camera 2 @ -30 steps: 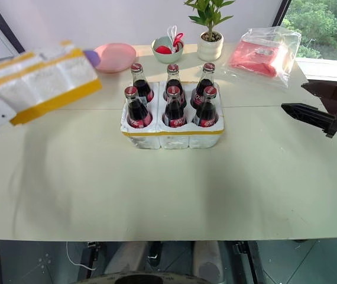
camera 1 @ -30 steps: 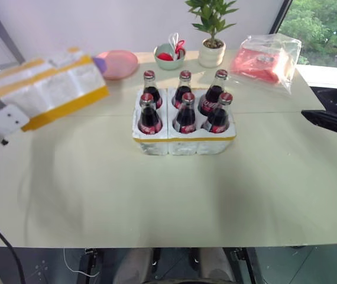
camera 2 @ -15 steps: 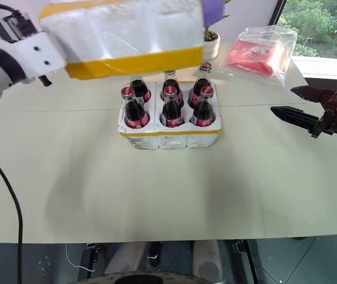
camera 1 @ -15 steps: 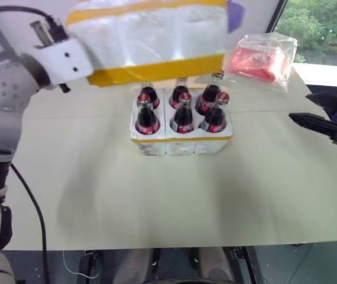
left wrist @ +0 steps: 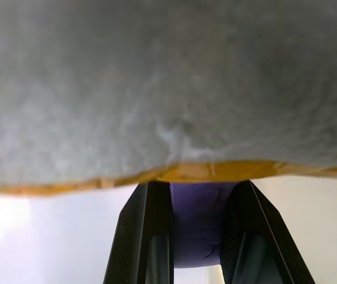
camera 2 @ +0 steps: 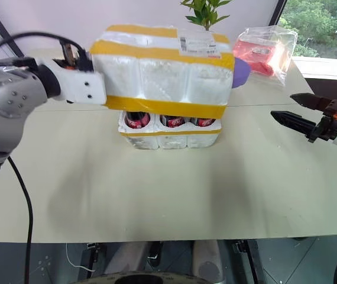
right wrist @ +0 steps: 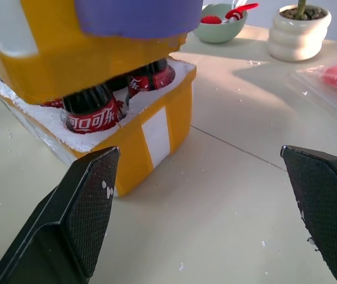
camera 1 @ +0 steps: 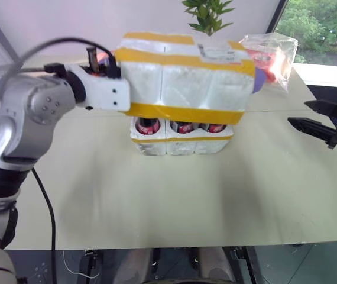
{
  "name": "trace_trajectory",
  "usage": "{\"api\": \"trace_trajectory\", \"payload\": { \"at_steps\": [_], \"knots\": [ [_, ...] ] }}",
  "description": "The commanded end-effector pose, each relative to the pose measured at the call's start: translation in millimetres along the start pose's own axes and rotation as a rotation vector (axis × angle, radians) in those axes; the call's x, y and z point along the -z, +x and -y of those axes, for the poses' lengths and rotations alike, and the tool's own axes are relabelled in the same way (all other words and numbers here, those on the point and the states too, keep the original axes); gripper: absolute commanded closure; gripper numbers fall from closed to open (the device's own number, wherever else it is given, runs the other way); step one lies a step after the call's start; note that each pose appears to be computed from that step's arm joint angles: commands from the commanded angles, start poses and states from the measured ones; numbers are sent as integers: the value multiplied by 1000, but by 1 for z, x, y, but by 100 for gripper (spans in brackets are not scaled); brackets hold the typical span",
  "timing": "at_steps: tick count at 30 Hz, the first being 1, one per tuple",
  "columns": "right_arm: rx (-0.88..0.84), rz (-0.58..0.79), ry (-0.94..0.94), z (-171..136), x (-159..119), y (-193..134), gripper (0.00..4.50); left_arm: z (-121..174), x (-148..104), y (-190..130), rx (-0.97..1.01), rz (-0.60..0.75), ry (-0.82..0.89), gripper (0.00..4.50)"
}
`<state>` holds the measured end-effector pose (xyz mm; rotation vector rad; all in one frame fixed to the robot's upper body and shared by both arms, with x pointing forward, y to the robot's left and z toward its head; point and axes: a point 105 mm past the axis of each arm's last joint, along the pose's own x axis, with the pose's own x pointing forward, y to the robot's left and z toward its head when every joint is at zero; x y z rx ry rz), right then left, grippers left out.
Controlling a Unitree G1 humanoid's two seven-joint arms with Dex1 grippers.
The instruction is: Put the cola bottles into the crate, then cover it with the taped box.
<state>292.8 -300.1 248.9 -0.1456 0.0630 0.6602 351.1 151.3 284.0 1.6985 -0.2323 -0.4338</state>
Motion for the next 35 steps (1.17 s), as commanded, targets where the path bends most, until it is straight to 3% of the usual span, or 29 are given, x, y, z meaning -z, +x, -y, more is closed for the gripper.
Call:
{"api": "trace_trajectory", "payload": {
  "at_steps": [1, 5, 12, 14, 16, 18, 24, 35],
  "knots": [
    [10, 60, -39, -1, -15, -5, 0, 6, -2, 0, -13, -18, 28, 236],
    [13, 60, -38, -2, -16, -5, 0, 22, 1, -6, 10, -27, -92, 37],
    [-2, 30, -39, -6, -13, -4, 0, 20, 21, -27, -73, 33, -571, 37],
    [-10, 20, -39, -7, -12, -4, 0, 20, 39, -37, -79, 53, -856, 37],
    [-21, 9, -43, -9, -12, -2, 0, 18, 48, -56, -12, 224, -1274, 37],
    [-35, -4, -58, -12, -12, 0, 0, 15, 55, -81, 118, 381, -1560, 37],
    [-88, -36, -68, -16, -12, 2, 0, 37, 76, -125, 403, 371, -1596, 37],
    [-197, -56, -105, -22, -19, 23, 0, 53, 65, -118, 539, 414, -1578, 37]
  ]
}}
